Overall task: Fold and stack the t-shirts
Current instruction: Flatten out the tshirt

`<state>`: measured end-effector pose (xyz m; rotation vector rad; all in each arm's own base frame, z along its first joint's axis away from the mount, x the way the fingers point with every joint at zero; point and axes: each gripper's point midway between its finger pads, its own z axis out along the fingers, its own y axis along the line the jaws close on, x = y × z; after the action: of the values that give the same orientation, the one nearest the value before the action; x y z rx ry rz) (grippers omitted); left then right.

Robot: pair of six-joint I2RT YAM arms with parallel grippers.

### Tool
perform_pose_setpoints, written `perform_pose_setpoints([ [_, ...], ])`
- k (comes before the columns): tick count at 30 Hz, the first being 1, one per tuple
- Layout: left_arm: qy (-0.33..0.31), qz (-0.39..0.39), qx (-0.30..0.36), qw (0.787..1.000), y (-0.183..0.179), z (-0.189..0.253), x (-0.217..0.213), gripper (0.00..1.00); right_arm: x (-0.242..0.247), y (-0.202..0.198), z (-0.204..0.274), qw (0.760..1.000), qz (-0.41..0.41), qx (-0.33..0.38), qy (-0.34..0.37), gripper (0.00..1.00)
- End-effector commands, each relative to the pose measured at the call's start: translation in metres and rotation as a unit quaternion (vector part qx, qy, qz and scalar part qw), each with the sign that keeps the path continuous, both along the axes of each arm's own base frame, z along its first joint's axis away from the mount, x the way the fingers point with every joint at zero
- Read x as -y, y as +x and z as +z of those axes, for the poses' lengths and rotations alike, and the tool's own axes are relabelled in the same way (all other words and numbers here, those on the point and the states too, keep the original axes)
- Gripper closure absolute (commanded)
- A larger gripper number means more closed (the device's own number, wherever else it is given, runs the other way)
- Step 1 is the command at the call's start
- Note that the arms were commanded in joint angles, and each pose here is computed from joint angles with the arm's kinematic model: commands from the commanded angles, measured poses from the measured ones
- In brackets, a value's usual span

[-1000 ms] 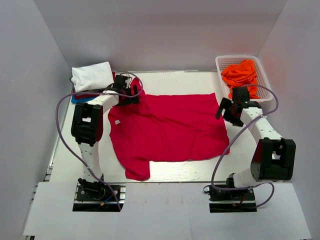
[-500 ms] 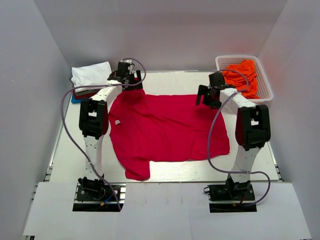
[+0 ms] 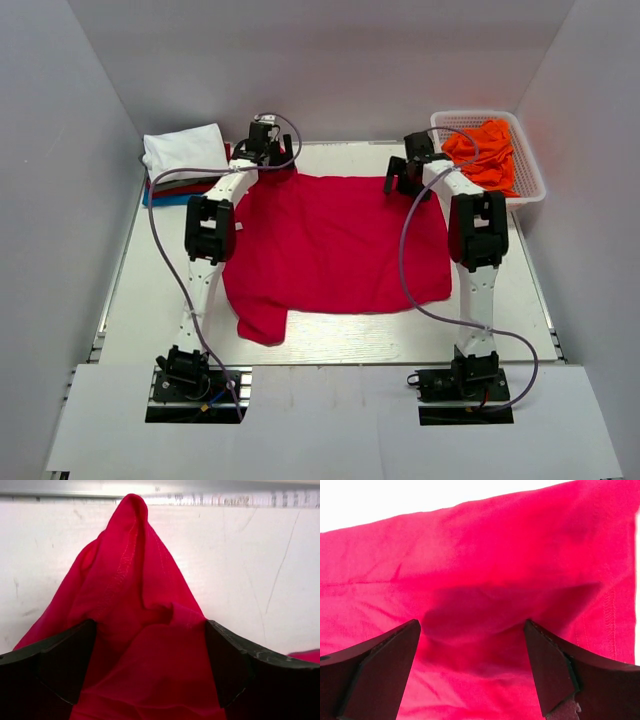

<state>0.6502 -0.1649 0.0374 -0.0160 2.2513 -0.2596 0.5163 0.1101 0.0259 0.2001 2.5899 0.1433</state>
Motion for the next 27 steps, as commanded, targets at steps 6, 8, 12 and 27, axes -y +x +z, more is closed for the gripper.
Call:
perform_pose_setpoints([
  [6,-0.052,-0.007,0.030,0.998,0.023,0.011,0.016,0.00,-0.011,0.057,0.017,0.998,0.027,0.046,-0.014,0.10],
  [8,-0.064,-0.015,0.064,0.996,0.029,0.047,0.020,0.00,-0.018,0.062,0.051,0.995,0.045,0.085,-0.003,0.10],
  [12,-0.077,-0.025,0.102,0.991,0.014,0.130,0.020,0.00,-0.039,0.045,0.104,0.987,0.096,0.132,-0.002,0.10],
  [27,-0.161,0.150,-0.116,0.969,-0.373,0.124,-0.063,0.00,-0.046,-0.168,0.100,0.986,0.113,0.092,0.081,0.10],
])
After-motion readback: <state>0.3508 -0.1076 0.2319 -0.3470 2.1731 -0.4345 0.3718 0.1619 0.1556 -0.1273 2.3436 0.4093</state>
